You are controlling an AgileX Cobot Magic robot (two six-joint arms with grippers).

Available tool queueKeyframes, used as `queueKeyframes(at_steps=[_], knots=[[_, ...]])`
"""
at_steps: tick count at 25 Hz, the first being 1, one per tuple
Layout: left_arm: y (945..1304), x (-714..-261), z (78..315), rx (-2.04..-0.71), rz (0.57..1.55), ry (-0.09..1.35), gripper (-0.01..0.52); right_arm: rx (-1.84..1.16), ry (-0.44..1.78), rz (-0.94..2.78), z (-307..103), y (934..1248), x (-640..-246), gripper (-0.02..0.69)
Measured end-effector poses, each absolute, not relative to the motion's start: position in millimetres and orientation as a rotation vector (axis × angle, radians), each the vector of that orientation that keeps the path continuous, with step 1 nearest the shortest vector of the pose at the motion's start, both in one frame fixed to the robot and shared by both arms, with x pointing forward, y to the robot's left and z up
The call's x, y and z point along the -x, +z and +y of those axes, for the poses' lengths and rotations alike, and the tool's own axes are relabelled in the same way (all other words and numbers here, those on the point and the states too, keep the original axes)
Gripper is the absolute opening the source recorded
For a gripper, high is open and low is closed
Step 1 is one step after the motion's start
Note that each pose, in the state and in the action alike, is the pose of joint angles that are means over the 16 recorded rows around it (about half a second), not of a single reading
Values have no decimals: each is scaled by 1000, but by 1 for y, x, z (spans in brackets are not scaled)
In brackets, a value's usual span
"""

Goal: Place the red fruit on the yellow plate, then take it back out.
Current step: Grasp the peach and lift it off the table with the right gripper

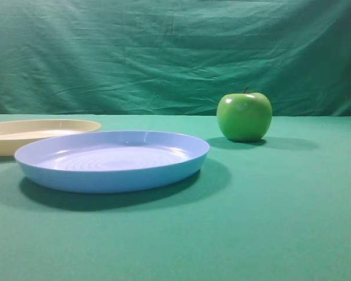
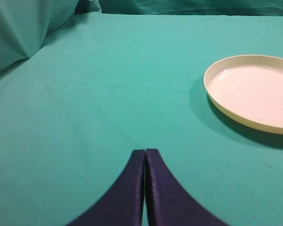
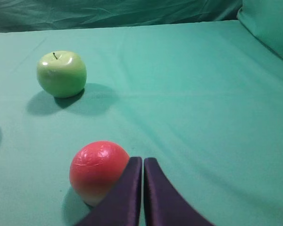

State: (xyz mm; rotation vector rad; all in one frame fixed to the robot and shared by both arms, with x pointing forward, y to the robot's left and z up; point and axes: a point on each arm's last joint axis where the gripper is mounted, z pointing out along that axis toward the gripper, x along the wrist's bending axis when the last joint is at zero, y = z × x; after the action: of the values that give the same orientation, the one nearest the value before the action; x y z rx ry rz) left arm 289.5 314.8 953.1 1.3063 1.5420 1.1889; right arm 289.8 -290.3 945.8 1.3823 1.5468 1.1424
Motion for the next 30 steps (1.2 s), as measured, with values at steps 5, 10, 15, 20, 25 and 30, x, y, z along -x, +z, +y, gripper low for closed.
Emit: queueKeyframes(at_steps=[5,10,15,20,25,30], knots=[[953,-290,315,-1306,1542,1189,0,-1382,1143,1547,-290,946,-290,0],[953,-290,315,-1306,1542,1189,0,-1382,1143,1546,-290,946,-290,0],[953,-290,315,-1306,1542,1189,0,-1373,1162,1526,-290,948,-290,0],[953,-290,315,-1306,1542,1189,0,-1325,1259,1416,-290,958,-293,0],[953,-290,315,-1306,1542,1189,0,-1270,1355,1299,-290,976,-294,0],[953,-290,315,-1306,1542,1189,0,-1255,1385,1275,-290,1002,-293,0]])
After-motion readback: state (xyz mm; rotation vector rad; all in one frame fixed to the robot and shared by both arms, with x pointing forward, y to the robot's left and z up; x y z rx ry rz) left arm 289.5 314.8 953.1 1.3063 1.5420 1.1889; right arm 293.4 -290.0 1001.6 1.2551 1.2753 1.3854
